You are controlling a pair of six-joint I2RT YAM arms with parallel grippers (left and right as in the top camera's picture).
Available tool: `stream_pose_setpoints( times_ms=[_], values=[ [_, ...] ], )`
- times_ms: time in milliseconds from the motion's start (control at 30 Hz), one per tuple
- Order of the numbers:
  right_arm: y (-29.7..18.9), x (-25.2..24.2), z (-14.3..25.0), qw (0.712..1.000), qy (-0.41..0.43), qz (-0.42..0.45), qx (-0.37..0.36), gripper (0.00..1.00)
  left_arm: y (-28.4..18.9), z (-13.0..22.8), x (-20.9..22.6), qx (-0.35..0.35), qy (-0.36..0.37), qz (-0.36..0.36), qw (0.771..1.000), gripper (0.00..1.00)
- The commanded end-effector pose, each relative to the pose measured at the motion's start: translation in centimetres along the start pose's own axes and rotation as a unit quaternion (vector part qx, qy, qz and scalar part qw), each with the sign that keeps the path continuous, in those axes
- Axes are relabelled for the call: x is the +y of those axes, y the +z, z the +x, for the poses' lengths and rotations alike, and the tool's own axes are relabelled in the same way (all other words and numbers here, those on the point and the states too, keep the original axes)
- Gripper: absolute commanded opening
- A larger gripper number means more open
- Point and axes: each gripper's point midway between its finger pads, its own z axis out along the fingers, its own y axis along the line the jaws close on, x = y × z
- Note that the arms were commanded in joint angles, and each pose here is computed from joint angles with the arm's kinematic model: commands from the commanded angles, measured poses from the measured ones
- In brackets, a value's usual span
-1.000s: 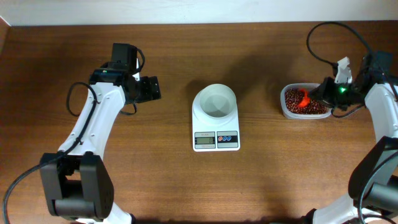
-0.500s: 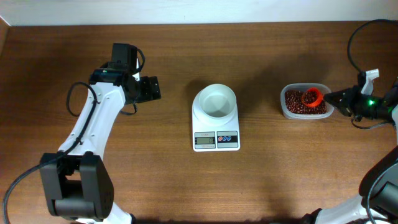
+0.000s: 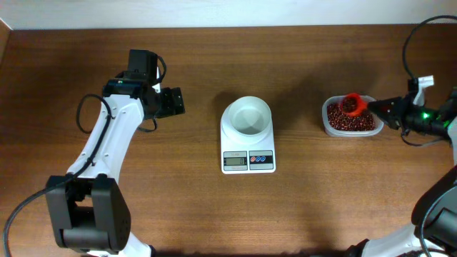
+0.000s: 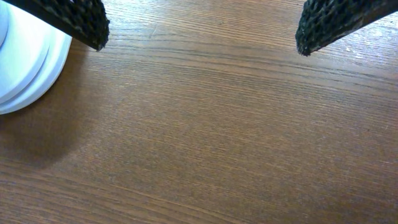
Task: Scoop item into bowl and weigh 50g on scale
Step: 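Carry the filled scoop over the bowl and tip beans in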
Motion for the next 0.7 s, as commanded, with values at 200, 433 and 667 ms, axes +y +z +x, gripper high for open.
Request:
stream_pose_setpoints(
  times_ms=[200,433,667],
  values=[
    [8.6,7.6,5.6,0.985,-0.082,-0.082,0.126,0.04,0.1,0.0,0.2,0.002,-0.003,-0.003,1.0,0.99],
    [14.4,13.4,9.9,0.961,-0.159,-0.127,0.185,0.04,0.1,0.0,0.2,0.002,-0.003,-0.003,1.0,0.99],
    [17.7,13.0,11.0,0.956,-0.225,-0.035,0.184,0.04,0.1,0.0,0.2,0.002,-0.003,-0.003,1.0,0.99]
  ],
)
